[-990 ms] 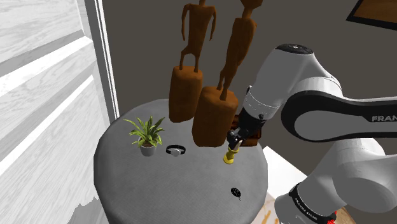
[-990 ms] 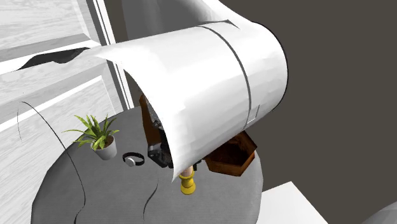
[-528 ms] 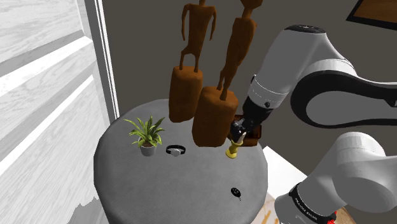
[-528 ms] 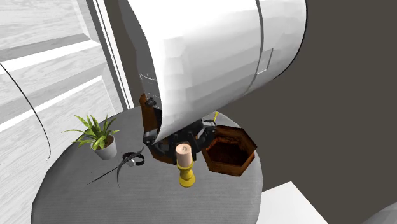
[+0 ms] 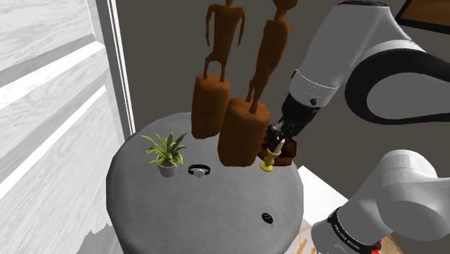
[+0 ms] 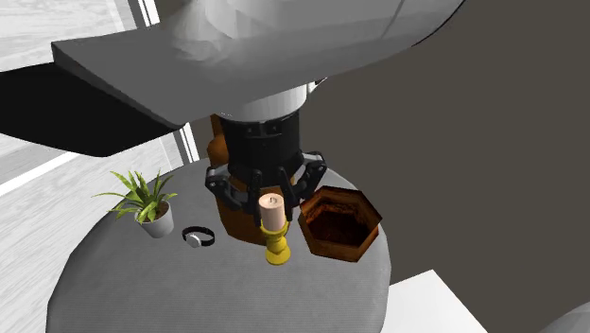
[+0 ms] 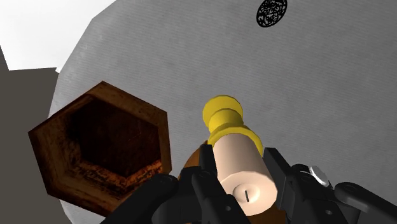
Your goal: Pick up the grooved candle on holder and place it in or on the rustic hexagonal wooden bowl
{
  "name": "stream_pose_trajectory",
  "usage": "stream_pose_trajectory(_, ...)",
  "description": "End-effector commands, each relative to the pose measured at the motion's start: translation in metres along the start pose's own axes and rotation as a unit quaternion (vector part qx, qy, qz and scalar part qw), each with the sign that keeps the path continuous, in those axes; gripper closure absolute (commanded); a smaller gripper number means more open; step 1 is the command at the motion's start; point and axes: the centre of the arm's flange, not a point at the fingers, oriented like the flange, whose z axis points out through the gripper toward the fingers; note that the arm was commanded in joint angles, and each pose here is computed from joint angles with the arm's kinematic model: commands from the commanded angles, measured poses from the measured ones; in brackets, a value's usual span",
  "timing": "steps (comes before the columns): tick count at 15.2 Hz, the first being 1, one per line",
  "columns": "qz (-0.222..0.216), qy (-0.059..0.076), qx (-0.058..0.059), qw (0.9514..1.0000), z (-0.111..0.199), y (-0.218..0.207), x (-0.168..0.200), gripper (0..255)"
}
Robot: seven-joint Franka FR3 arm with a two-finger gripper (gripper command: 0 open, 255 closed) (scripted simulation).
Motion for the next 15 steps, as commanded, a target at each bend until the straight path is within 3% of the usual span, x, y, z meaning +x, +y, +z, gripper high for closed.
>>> stream_pose_trajectory(1, 0.0, 0.0, 0.0, 1.0, -0.011, 0.0, 0.002, 255)
stream_pose_trajectory(13, 0.0, 0.0, 0.0, 1.0, -0.072, 0.002, 0.007, 255)
stream_pose_trajectory(15, 0.0, 0.0, 0.0, 1.0, -0.077, 0.025, 0.019, 255)
